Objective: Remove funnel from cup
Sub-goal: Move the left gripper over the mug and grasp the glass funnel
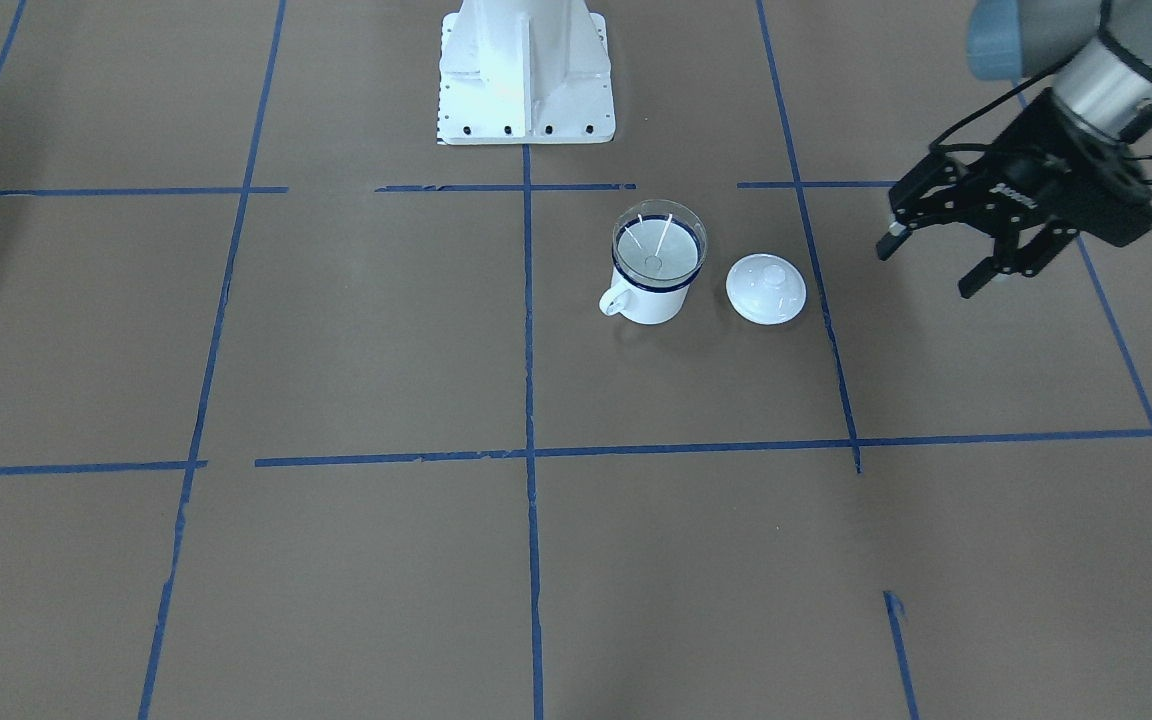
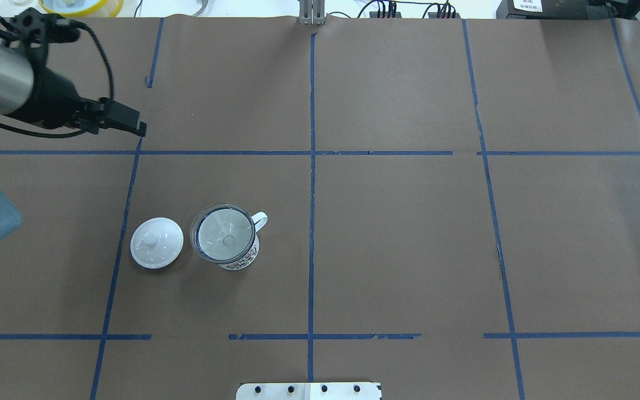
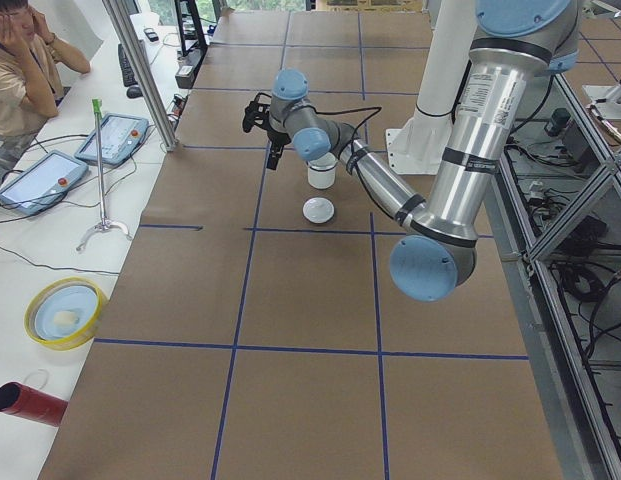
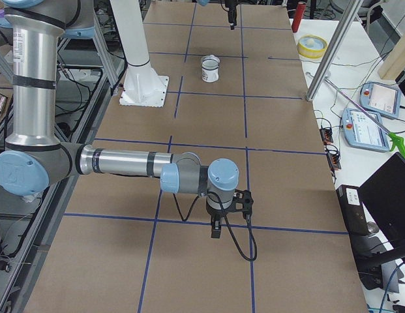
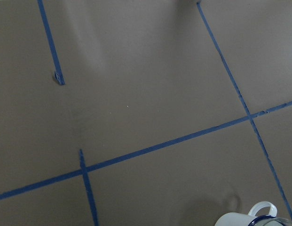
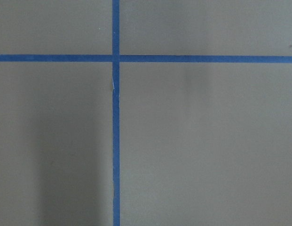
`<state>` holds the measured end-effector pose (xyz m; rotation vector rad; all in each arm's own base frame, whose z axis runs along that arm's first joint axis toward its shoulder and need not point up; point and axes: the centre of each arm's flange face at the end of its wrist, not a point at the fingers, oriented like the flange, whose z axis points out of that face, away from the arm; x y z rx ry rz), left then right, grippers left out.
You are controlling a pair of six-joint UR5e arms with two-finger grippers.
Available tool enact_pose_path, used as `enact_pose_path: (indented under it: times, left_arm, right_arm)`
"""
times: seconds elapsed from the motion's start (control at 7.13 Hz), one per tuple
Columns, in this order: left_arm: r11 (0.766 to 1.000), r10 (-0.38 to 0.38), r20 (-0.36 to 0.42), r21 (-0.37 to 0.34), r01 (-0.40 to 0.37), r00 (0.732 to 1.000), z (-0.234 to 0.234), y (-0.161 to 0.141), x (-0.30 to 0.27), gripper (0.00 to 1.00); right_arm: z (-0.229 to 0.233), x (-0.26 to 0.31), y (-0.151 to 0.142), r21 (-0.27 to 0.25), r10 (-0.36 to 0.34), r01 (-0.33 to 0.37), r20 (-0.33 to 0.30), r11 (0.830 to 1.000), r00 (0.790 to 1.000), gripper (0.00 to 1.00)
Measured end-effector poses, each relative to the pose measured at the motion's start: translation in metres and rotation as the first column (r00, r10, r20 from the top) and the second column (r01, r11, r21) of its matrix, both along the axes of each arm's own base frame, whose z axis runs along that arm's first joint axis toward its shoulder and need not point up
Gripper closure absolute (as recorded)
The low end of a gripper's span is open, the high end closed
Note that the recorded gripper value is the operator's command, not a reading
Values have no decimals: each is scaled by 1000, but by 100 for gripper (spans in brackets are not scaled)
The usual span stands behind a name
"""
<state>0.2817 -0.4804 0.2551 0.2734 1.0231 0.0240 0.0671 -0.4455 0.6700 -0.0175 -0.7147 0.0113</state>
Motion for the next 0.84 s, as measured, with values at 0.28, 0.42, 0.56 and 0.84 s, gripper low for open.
enact_pose_path:
  times: [0.28, 0.42, 0.56, 0.84]
  left_arm:
    - [989, -34, 78, -138, 45, 996, -57, 28, 78, 0]
    - [981, -54, 92, -179, 70, 994, -73, 47, 113, 0]
    - [974, -66, 102, -210, 86, 993, -84, 62, 147, 3]
    - [966, -57, 135, -244, 89, 989, -89, 71, 198, 19]
  right_arm:
    - [0, 0, 0, 0, 0, 0, 0, 1000, 1000, 0]
    - [0, 0, 0, 0, 0, 0, 0, 1000, 1000, 0]
    - [0, 0, 0, 0, 0, 0, 0, 1000, 1000, 0]
    - [0, 0, 0, 0, 0, 0, 0, 1000, 1000, 0]
